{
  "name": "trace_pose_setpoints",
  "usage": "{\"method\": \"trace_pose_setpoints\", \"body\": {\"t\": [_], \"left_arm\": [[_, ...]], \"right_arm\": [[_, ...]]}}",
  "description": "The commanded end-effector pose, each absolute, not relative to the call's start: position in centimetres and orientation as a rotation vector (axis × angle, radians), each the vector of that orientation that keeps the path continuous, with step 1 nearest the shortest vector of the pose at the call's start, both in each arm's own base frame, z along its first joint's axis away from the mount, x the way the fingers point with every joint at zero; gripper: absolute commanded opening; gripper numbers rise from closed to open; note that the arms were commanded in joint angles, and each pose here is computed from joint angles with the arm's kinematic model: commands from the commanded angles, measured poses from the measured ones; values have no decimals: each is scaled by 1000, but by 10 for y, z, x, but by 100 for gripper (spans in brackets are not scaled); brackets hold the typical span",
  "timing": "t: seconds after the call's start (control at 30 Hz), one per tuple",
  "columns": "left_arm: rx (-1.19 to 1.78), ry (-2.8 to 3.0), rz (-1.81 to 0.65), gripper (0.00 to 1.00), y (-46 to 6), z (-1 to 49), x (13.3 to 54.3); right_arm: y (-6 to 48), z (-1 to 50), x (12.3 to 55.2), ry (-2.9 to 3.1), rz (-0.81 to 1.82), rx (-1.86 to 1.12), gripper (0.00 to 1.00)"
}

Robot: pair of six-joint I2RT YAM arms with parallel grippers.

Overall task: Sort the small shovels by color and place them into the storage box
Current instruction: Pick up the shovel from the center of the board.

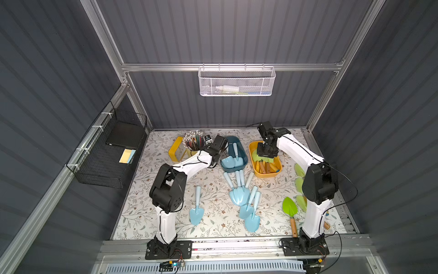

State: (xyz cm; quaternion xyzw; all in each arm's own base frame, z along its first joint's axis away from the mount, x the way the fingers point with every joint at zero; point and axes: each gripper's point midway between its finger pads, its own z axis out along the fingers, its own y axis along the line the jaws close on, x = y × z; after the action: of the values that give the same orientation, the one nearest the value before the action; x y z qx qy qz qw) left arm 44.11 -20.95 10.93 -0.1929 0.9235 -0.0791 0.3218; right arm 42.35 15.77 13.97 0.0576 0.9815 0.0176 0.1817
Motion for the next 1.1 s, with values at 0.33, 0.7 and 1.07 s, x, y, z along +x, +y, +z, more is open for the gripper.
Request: {"method": "trace_pose_setpoints", "body": {"t": [0.33, 0.7, 1.07], "left_arm": [[-613, 2764, -86, 94, -140, 60, 285], [-624, 2819, -7, 96, -125, 51, 261], [-537, 3030, 6, 88, -136, 12, 238]], "right_arm": [[182, 142, 411, 2816, 286, 149, 38], [187, 139, 400, 2831, 377, 145, 36], [180, 184, 400, 2721, 521, 184, 35]]}}
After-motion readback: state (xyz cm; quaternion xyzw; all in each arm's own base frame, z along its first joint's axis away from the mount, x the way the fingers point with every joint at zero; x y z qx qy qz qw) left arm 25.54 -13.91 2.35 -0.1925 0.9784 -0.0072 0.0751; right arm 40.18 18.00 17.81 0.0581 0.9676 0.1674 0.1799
